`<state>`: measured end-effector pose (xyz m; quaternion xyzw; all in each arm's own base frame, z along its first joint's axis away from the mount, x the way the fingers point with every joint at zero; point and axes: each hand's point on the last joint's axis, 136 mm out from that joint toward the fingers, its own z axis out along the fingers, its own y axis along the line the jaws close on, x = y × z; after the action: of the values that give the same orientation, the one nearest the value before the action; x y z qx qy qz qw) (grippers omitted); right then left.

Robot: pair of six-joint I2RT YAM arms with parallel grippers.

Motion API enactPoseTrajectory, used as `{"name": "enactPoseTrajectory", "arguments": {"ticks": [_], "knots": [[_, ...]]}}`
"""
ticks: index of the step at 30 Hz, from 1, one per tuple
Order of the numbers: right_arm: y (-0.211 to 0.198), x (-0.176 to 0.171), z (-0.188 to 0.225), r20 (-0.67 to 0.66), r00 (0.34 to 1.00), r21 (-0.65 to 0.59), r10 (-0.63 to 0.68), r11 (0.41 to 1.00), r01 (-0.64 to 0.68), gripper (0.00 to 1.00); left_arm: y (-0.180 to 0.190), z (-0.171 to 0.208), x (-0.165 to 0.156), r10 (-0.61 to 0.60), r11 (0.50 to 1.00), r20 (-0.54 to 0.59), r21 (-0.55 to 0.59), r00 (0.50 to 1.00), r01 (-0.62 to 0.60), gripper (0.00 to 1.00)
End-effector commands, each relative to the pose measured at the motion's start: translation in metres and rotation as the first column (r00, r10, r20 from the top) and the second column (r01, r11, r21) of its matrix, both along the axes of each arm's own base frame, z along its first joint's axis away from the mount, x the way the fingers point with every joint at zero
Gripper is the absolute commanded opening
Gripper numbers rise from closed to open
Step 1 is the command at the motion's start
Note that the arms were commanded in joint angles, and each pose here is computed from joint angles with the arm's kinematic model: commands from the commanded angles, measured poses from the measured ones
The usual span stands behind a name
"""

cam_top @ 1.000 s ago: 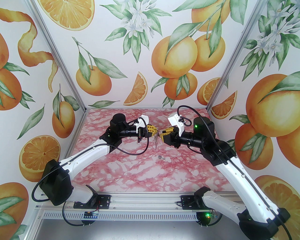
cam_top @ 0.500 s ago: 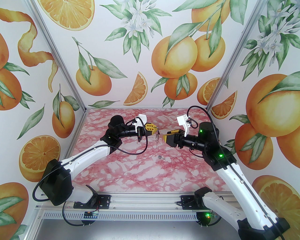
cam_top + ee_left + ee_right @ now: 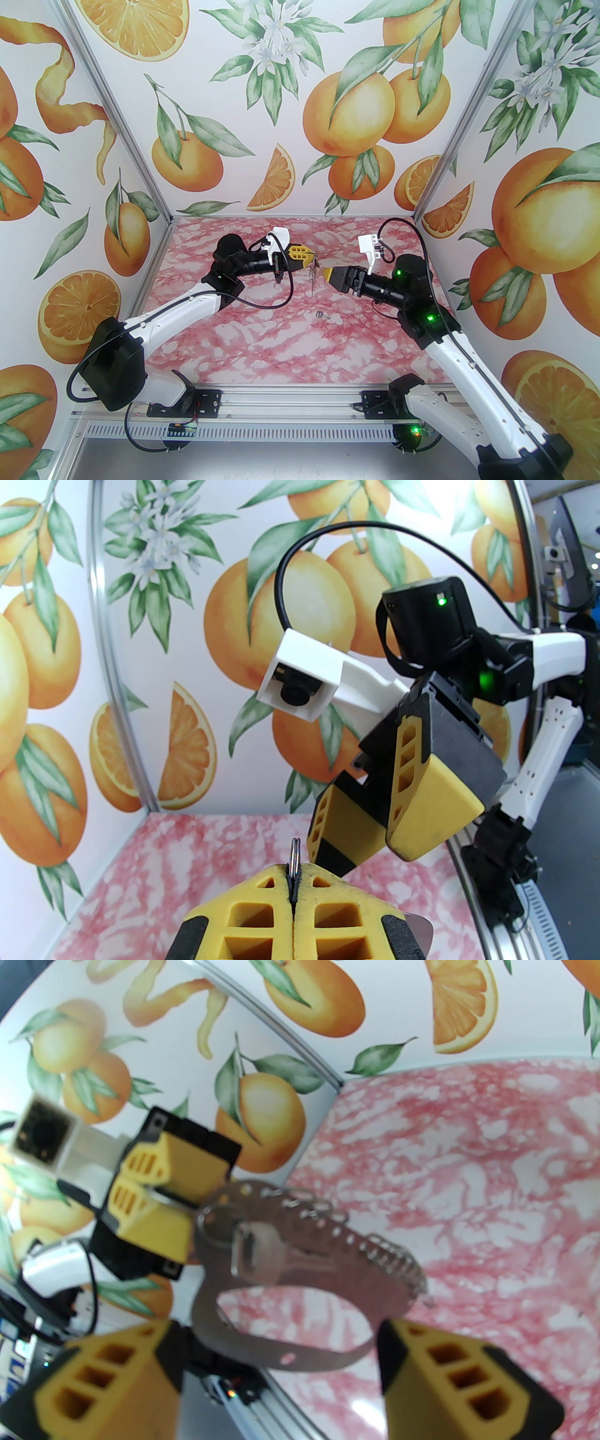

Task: Remove the keys from the keyring

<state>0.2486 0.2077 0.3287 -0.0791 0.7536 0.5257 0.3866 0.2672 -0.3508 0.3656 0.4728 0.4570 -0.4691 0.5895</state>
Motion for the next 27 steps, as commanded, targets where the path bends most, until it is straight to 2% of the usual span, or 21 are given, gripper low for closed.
{"name": "enactPoseTrajectory", "arguments": {"ticks": [1, 9, 13, 18, 27], "knots": [[0.005, -0.005, 0.031, 0.081, 0.996, 0.106, 0.04, 0.993, -0.048, 0.74, 0.001, 0.01, -0.004, -0.015, 0.999, 0.034, -0.033, 0.999, 0.016, 0.0], [0.012, -0.002, 0.053, 0.153, 0.986, 0.162, 0.073, 0.982, -0.098, 0.78, -0.002, 0.013, -0.009, -0.046, 0.998, 0.041, -0.036, 0.998, 0.048, 0.0], [0.018, 0.003, 0.054, 0.169, 0.982, 0.149, 0.089, 0.982, -0.115, 0.79, -0.004, 0.014, -0.01, -0.059, 0.998, 0.04, -0.034, 0.997, 0.06, 0.0], [0.026, 0.002, 0.059, 0.204, 0.972, 0.161, 0.12, 0.975, -0.155, 0.79, -0.005, 0.013, -0.01, -0.061, 0.998, 0.04, -0.032, 0.997, 0.062, 0.0], [0.036, -0.002, 0.054, 0.188, 0.97, 0.161, 0.155, 0.969, -0.186, 0.76, -0.005, 0.013, -0.007, -0.041, 0.999, 0.044, -0.033, 0.998, 0.043, 0.0]]}}
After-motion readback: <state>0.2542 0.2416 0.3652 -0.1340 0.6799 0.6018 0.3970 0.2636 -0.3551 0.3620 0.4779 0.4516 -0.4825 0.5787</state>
